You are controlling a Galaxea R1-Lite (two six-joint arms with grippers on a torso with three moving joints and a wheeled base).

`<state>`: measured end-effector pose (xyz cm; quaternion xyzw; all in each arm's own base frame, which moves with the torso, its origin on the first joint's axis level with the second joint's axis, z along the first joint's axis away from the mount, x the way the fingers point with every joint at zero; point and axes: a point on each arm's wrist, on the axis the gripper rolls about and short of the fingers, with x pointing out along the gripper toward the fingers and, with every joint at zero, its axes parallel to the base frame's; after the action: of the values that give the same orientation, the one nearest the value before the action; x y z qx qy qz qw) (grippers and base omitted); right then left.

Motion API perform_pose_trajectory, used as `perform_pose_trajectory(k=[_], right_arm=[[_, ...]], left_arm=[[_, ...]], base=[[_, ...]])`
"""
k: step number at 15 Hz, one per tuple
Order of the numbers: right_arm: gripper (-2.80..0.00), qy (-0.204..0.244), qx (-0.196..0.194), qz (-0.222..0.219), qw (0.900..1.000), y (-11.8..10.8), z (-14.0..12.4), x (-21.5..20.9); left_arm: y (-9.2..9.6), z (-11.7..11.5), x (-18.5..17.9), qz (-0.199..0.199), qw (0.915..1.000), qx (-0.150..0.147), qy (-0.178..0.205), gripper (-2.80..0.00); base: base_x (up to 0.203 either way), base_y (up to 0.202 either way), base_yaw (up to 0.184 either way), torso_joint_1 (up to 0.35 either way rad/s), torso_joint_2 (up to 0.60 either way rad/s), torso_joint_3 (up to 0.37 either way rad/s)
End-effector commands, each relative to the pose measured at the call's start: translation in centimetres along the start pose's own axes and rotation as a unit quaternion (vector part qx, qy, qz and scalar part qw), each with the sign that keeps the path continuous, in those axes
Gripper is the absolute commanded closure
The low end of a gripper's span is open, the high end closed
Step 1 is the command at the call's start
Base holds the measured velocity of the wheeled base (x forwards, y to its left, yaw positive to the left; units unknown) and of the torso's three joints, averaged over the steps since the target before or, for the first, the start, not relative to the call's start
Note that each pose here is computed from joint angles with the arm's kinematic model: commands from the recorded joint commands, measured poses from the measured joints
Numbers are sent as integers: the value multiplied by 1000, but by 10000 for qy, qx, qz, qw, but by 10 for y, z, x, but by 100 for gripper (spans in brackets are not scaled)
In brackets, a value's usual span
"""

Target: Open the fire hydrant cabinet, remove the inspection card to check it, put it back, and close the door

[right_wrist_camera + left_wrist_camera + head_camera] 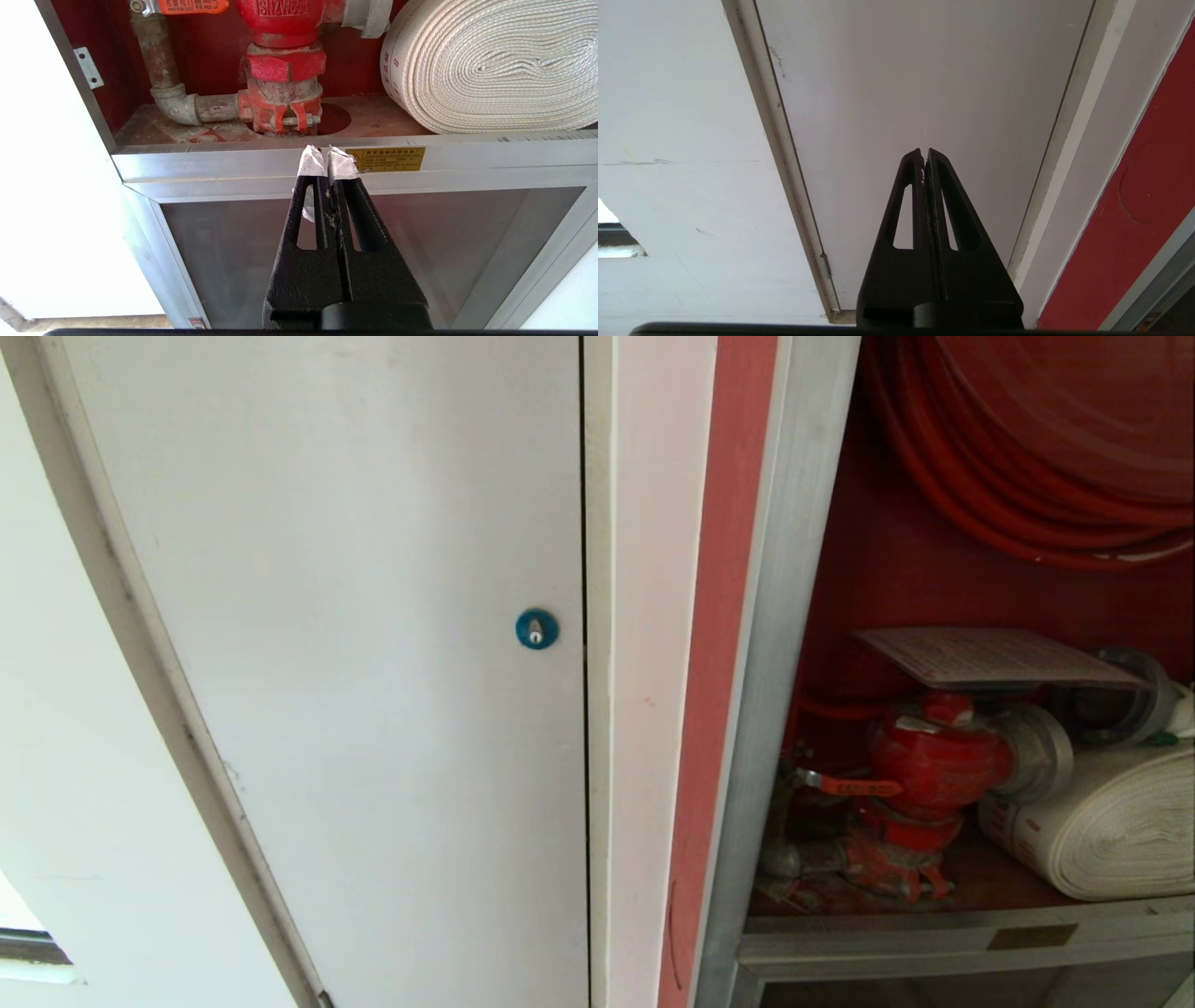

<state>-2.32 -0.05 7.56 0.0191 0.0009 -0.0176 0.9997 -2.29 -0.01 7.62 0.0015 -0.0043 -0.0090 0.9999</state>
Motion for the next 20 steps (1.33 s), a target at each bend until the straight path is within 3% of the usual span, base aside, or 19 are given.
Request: perform_pose_trajectory(k=[1, 13, 20], right_arm=[[0, 10, 0, -1, 10000, 0, 0, 0], [0, 10, 0, -1, 10000, 0, 0, 0], [0, 7, 0, 4, 10000, 0, 0, 0]], left_arm=[[0, 0, 0, -2, 10000, 1, 4, 0], [0, 0, 0, -2, 10000, 1, 4, 0], [0, 0, 0, -2, 10000, 1, 4, 0]], base=[[0, 0, 0, 0, 0, 0], [0, 0, 0, 0, 0, 0], [-176, 0, 1, 3, 2, 4]])
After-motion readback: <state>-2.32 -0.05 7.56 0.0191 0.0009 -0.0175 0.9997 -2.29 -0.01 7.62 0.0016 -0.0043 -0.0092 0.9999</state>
